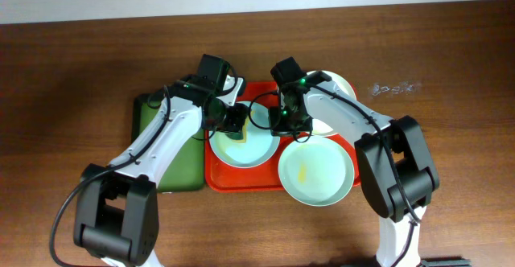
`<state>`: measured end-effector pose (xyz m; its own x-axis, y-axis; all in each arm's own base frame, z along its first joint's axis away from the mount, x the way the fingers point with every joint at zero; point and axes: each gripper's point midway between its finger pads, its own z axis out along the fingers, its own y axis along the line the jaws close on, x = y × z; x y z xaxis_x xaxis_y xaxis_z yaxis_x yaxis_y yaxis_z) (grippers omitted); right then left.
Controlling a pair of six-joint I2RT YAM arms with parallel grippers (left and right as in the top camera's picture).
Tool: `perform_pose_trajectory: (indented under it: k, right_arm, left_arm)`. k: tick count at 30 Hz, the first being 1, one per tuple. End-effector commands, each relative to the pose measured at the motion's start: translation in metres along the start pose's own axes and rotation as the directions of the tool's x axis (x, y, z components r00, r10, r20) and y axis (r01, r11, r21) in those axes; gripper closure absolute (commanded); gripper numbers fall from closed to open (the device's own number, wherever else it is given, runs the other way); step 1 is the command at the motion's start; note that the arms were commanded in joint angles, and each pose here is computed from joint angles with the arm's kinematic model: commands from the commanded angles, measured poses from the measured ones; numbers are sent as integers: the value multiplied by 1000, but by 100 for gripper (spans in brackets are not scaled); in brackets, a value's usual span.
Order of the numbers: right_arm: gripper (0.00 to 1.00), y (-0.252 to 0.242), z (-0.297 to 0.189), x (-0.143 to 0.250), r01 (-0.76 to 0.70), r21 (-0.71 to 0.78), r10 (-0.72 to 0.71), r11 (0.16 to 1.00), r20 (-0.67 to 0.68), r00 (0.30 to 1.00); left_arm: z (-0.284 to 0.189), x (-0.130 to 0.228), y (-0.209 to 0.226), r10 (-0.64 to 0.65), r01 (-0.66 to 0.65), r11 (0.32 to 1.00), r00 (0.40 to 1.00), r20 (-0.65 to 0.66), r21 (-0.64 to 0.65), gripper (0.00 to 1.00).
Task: Clean dirty plates on tray and stack at the side
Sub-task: 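Scrub the light-blue plate with the sponge in the left gripper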
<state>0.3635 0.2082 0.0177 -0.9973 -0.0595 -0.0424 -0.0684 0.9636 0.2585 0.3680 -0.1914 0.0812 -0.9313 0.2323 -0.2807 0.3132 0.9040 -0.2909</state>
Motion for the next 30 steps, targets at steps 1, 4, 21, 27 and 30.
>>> perform_pose_trajectory:
  k: [1, 4, 21, 27, 30]
  right_arm:
    - [96, 2, -3, 2, 9, -2, -9, 1000, 3, 1000]
    - [96, 2, -3, 2, 9, -2, -9, 1000, 3, 1000]
    - [96, 2, -3, 3, 8, 0, -8, 1000, -2, 1000]
    - [96, 2, -3, 3, 7, 1, -7, 1000, -4, 1000]
    - [96, 1, -3, 4, 7, 2, -7, 1000, -7, 1000]
  left_arm:
    - [-2, -1, 3, 23, -22, 999, 1000, 8, -30, 100]
    - [8, 4, 18, 22, -21, 995, 1000, 16, -94, 100]
    - [48, -8, -15, -3, 4, 976, 1000, -9, 217, 100]
    - [39, 7, 58, -81, 73, 982, 996, -42, -177, 100]
    - [55, 41, 65, -180, 155, 960, 980, -89, -232, 100]
